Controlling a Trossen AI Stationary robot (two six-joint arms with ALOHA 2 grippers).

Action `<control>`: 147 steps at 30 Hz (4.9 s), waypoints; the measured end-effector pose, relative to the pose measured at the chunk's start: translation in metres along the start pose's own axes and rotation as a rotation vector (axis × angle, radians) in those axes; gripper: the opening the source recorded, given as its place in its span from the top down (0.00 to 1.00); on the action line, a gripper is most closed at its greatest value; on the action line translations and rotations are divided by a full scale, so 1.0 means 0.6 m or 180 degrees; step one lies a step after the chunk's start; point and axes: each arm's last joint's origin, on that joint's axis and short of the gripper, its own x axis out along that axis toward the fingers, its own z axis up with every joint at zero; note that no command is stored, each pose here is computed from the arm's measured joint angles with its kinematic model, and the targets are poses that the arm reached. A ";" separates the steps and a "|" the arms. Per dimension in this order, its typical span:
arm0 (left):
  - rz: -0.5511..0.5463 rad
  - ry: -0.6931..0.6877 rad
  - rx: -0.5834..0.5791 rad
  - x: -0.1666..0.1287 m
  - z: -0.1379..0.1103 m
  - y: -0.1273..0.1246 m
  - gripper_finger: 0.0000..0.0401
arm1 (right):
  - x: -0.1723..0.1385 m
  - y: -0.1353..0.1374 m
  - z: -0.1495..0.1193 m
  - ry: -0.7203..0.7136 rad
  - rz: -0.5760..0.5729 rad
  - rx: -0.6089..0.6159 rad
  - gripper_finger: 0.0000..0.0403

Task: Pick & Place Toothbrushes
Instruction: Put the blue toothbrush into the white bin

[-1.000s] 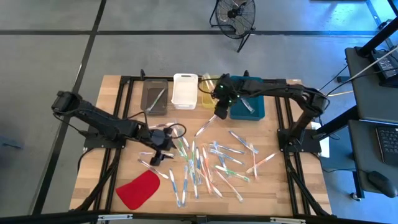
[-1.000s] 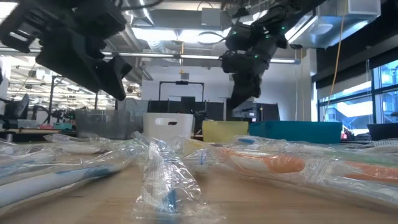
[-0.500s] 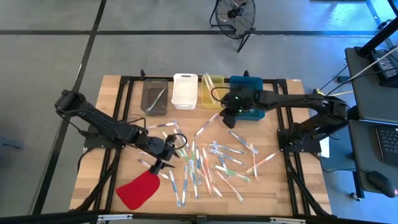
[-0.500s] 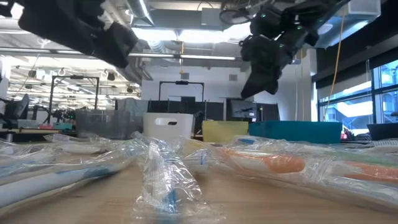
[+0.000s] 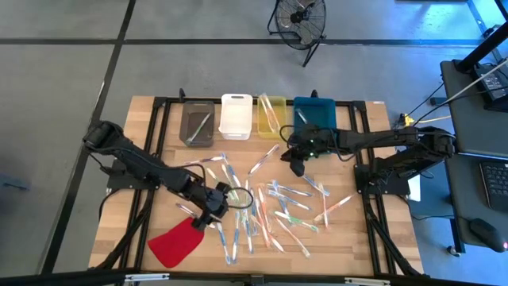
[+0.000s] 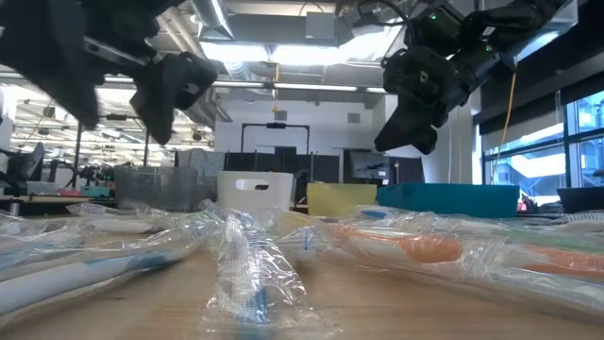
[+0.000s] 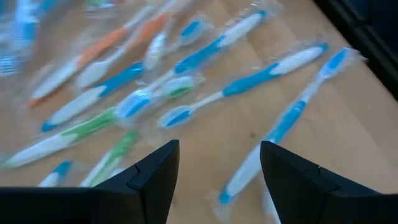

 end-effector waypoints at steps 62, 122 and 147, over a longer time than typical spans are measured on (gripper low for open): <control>-0.0326 0.0759 0.0817 0.116 0.003 -0.050 0.88 | 0.002 0.012 0.007 -0.0260 -0.0089 0.0062 0.84; 0.2640 -0.0786 -0.1966 -0.128 -0.059 0.261 0.95 | 0.004 0.118 -0.084 0.0646 -0.0096 -0.0841 0.95; 0.3530 -0.1612 -0.3328 -0.150 -0.138 0.403 0.95 | 0.001 0.116 -0.086 0.0417 -0.0752 -0.0923 0.92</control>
